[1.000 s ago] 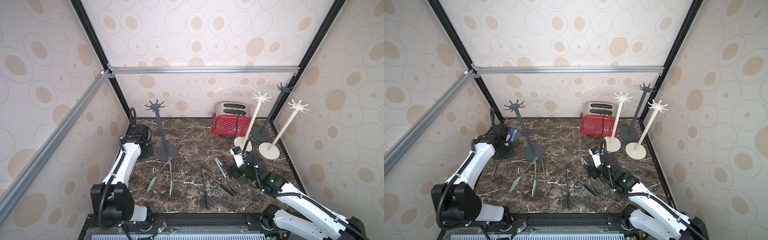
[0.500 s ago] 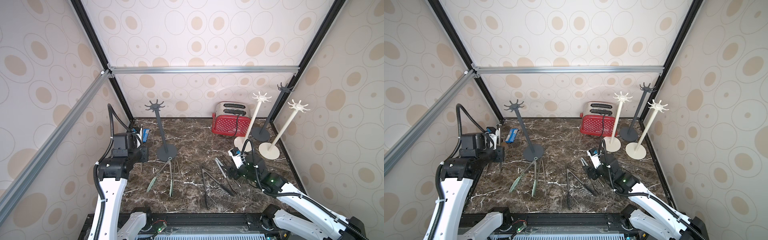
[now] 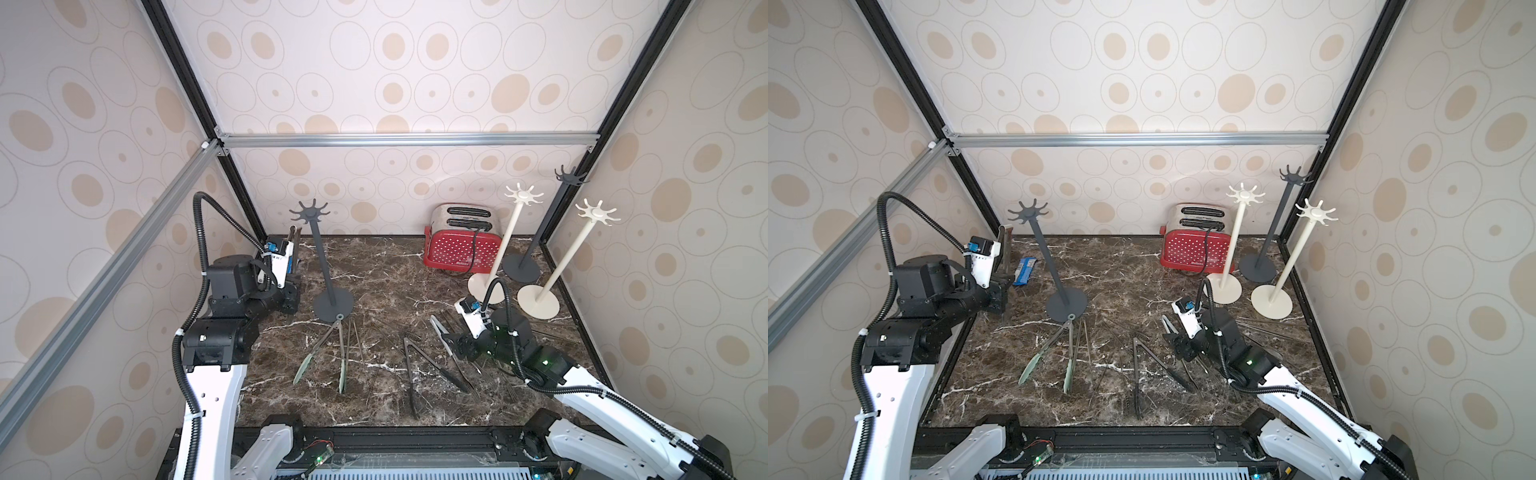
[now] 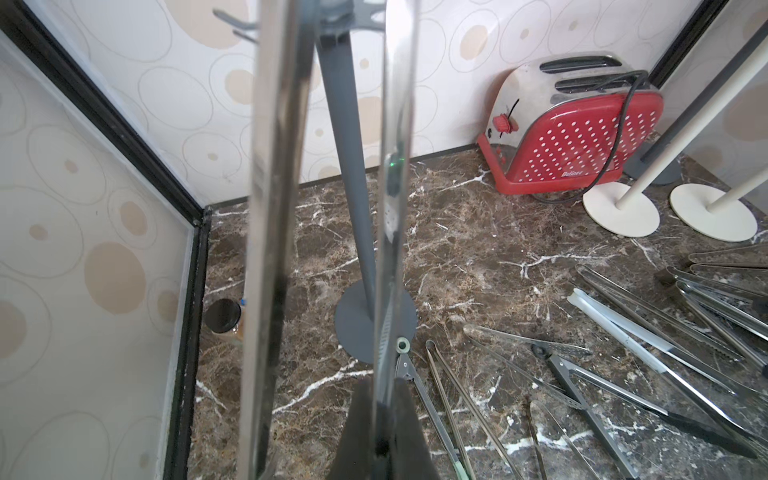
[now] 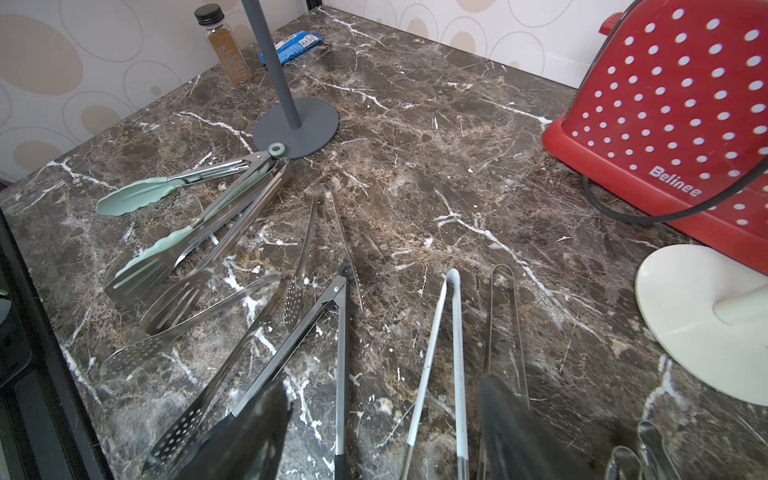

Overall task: Hang food tongs on kitchen utensil racks
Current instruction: Hang the food tongs on the rack.

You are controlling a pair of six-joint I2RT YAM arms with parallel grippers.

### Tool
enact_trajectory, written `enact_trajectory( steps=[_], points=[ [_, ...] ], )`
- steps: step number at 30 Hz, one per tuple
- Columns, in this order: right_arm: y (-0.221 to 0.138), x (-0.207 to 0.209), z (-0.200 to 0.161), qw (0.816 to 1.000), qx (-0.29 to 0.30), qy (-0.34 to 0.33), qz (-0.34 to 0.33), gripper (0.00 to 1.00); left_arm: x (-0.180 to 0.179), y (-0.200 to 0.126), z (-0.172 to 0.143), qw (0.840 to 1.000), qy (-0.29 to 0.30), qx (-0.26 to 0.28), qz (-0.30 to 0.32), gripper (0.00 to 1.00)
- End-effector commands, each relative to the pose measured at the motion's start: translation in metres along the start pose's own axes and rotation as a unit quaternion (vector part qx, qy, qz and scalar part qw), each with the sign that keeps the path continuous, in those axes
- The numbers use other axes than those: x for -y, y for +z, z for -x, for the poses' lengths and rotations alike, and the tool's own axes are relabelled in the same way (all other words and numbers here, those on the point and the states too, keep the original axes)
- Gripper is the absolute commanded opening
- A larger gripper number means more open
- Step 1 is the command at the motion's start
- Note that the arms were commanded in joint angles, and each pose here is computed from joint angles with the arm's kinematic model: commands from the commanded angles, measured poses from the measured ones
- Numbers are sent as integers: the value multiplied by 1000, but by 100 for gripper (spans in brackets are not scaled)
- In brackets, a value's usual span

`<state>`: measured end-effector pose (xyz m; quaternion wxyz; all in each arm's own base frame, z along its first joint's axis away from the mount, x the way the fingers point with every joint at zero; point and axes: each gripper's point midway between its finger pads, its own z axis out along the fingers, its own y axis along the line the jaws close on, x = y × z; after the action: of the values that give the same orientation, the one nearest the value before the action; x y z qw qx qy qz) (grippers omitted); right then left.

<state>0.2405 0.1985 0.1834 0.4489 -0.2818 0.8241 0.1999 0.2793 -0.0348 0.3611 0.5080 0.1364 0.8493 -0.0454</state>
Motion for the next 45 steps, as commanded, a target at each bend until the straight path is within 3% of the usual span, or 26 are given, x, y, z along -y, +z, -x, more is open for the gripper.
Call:
enact_trajectory(
  steps=[1, 12, 19, 27, 45],
  points=[
    [0, -1, 4, 1000, 6, -8, 7, 75, -3, -1, 28, 999, 33, 32, -1, 0],
    [2, -6, -1, 1000, -4, -10, 24, 75, -14, 9, 55, 998, 56, 34, 7, 0],
    [2, -10, -2, 999, -7, -10, 33, 74, -21, 7, 61, 998, 39, 42, -4, 0],
    [3, -12, -4, 999, -10, -11, 39, 75, -23, 15, 55, 997, 5, 54, -49, 0],
    [8, -12, -11, 999, -28, -10, 41, 74, -45, 43, 48, 997, -13, 47, -61, 0]
  ],
)
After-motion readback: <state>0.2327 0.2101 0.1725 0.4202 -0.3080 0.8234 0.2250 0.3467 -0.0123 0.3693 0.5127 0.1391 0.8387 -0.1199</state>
